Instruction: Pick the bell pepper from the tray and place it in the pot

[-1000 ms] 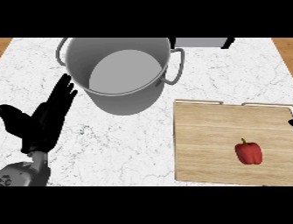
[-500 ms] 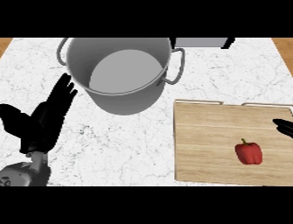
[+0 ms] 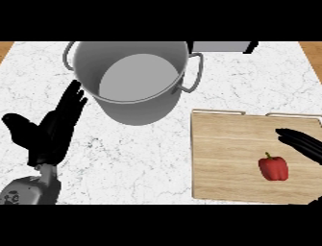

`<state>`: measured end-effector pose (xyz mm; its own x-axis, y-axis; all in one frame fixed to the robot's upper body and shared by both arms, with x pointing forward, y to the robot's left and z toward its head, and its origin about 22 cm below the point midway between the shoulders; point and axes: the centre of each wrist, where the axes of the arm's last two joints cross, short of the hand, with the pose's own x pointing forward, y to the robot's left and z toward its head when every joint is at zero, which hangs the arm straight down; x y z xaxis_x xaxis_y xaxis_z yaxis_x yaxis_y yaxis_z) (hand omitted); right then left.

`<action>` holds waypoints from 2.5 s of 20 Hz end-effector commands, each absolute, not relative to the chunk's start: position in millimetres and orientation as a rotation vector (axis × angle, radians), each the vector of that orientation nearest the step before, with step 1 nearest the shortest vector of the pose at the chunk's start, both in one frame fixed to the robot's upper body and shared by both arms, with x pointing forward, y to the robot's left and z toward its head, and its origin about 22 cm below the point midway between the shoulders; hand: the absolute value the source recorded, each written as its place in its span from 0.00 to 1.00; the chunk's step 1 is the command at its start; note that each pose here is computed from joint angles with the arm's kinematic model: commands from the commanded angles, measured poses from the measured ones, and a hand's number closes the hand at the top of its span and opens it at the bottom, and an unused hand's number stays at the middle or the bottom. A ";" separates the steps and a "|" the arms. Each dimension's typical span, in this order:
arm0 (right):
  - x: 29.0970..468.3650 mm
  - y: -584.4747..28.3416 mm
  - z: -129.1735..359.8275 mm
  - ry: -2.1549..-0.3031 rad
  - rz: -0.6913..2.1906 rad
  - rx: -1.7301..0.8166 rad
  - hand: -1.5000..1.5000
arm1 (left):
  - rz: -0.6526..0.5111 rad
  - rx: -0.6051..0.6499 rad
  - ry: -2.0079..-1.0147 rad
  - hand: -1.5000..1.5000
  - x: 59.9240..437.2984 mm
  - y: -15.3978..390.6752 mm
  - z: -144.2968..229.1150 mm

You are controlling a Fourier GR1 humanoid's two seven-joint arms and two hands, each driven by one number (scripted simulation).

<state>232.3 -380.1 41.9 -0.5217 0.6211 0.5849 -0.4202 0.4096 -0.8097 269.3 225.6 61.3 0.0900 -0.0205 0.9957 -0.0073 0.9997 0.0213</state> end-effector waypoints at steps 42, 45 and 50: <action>236.9 -252.8 -13.1 -1.062 0.582 -0.994 1.00 | -0.003 0.057 -1.463 0.50 266.5 241.7 61.2; 251.0 -221.3 18.4 -1.107 0.501 -1.110 1.00 | -0.004 0.036 -1.443 0.50 265.9 239.0 57.2; 262.0 -162.1 76.6 -1.187 0.445 -1.267 1.00 | -0.021 0.011 -1.448 0.50 267.3 230.6 59.2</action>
